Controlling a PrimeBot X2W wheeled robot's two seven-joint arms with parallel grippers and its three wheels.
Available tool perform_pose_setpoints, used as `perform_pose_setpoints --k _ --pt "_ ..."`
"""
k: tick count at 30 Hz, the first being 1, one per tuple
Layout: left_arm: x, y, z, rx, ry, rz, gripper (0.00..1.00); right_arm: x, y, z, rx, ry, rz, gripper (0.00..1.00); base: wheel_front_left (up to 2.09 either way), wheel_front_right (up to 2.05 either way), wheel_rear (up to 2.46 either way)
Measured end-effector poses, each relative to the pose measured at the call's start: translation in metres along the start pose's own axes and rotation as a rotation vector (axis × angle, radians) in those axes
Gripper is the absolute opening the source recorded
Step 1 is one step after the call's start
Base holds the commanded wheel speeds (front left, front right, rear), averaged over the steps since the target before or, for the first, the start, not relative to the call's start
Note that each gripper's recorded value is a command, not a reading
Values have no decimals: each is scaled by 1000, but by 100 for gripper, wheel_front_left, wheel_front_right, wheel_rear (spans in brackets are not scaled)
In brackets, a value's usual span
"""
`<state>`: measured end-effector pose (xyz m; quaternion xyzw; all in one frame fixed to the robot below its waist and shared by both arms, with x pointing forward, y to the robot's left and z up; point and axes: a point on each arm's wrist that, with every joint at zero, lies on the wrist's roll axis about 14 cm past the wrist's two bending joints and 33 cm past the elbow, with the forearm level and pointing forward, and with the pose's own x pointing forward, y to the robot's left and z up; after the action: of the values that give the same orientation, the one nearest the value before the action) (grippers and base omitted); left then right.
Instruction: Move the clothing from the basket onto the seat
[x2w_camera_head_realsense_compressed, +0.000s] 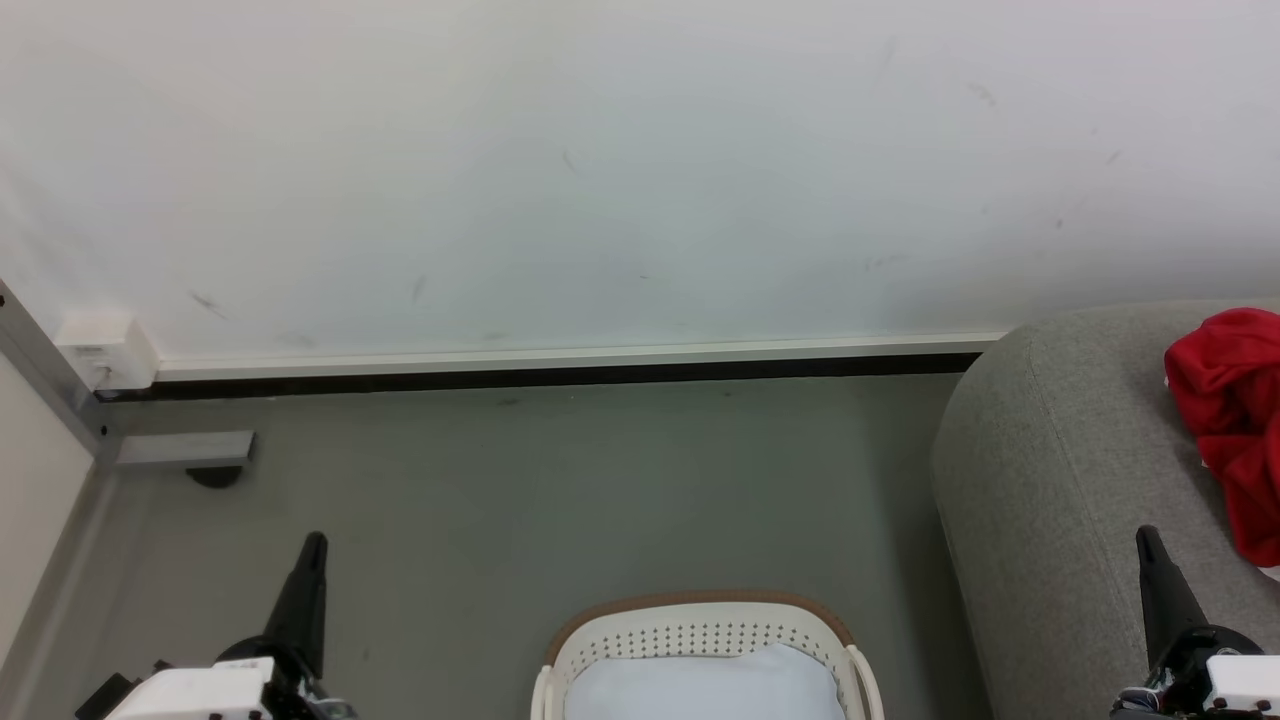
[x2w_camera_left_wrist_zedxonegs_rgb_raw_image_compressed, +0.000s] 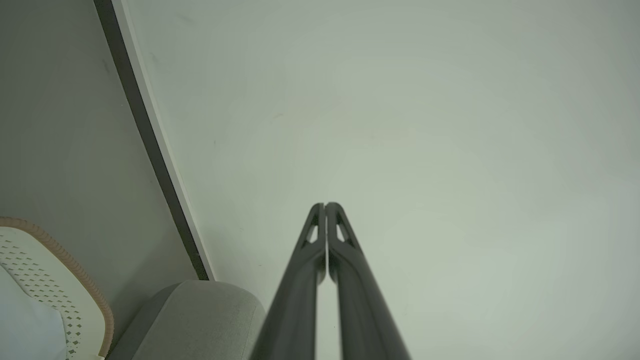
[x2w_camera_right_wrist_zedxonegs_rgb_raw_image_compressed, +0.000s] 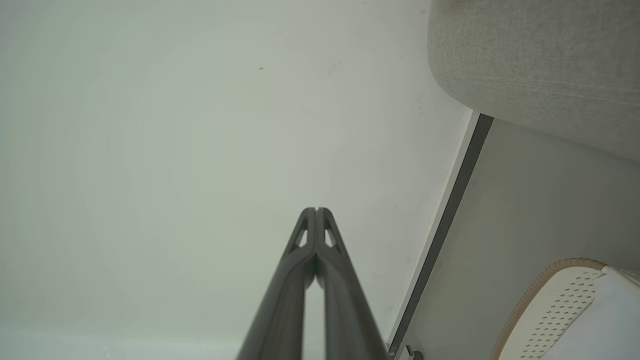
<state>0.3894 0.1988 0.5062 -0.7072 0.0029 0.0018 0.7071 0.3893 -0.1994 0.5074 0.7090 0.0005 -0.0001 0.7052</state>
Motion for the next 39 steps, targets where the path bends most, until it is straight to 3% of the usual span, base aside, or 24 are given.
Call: perform_pose_setpoints --k 39 --pt "0 0 0 0 0 0 0 0 0 1 1 -2 0 0 0 0 0"
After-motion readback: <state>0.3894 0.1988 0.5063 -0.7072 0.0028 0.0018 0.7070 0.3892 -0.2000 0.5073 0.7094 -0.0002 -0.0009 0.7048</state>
